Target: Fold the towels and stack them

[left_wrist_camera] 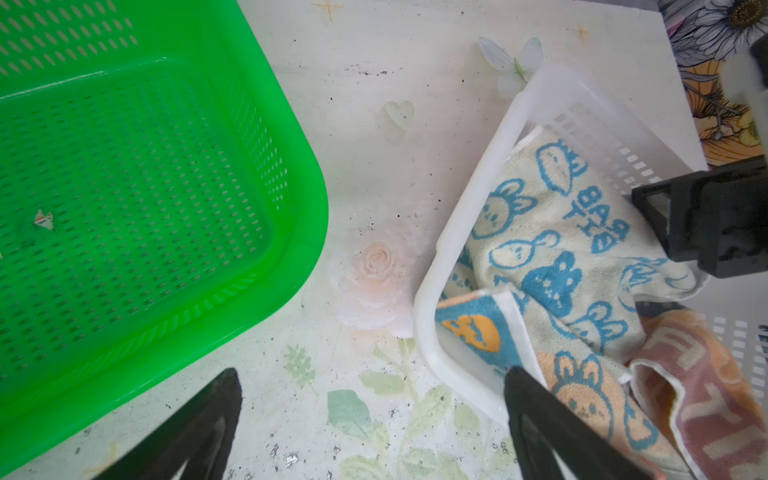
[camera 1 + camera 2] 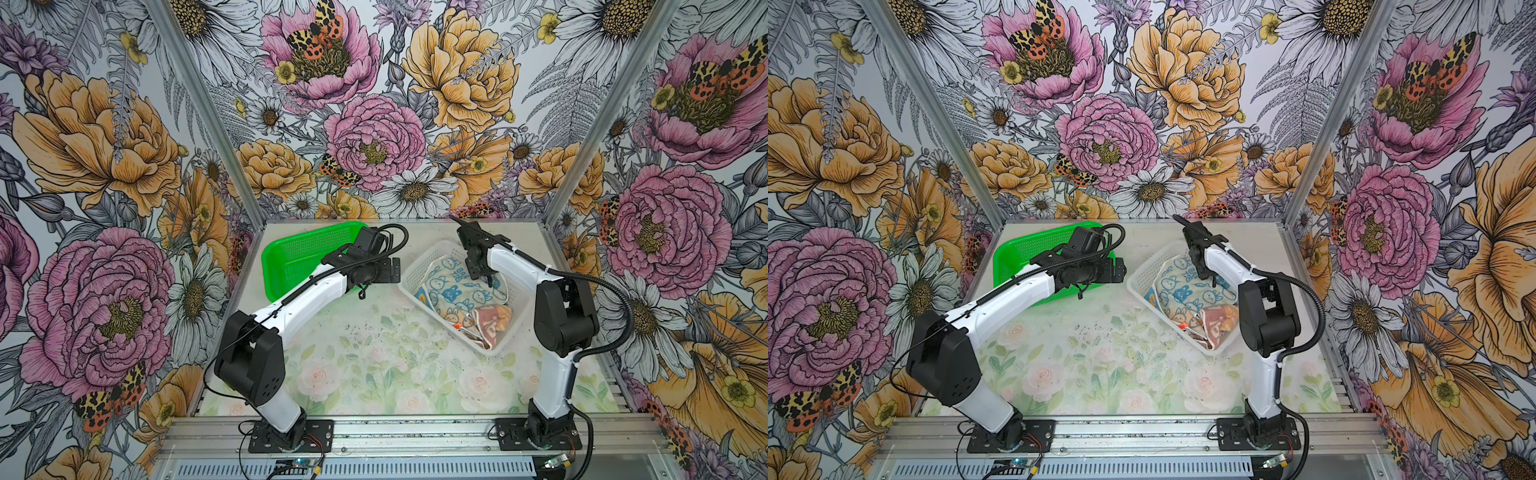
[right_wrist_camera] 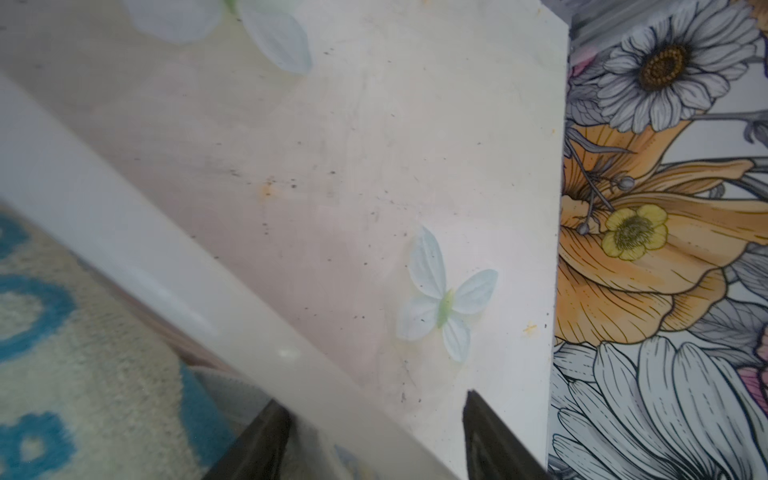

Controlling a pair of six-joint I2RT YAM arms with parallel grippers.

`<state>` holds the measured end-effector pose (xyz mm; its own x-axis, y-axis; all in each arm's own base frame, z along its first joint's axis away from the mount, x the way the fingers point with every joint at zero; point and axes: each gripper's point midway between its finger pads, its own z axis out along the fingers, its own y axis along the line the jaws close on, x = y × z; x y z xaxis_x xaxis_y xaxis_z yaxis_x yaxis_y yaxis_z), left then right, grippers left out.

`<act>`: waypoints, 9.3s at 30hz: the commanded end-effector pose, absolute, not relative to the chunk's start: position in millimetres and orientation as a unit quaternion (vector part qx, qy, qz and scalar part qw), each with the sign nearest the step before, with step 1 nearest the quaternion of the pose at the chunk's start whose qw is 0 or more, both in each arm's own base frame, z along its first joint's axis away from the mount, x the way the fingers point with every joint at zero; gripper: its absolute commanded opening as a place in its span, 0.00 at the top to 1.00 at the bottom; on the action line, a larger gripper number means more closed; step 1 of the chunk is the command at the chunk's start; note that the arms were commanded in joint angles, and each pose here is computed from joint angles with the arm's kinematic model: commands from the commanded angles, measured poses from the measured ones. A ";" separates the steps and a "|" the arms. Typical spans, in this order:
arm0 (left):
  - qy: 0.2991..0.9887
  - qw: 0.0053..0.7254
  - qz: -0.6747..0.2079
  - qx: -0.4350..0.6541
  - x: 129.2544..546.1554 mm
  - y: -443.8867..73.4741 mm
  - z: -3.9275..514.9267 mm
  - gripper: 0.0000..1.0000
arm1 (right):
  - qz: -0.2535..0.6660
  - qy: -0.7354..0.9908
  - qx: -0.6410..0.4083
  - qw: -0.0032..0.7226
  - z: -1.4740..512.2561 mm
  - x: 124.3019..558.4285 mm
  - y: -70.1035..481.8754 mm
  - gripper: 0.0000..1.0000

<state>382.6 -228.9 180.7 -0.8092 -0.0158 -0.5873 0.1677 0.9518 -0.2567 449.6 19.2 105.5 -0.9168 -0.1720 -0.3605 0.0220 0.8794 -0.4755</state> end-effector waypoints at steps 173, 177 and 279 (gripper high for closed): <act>0.879 0.437 -0.134 0.134 410.0 -348.2 229.1 0.01 | 0.113 0.916 0.279 0.266 118.4 466.2 -30.8 0.01; 0.883 0.426 -0.137 0.141 417.4 -356.2 220.7 0.01 | 0.135 0.915 0.283 0.253 98.6 482.1 -28.3 0.10; 0.906 0.346 -0.240 -0.041 373.9 -231.8 190.6 0.01 | 0.159 0.966 0.099 0.177 59.3 376.4 159.7 1.00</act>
<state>371.3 -225.8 189.1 -0.7432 -0.1977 -0.6392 0.0980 0.9129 -0.3963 370.0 151.7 53.8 -0.9393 0.2253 -0.2589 0.1416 0.9416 0.3056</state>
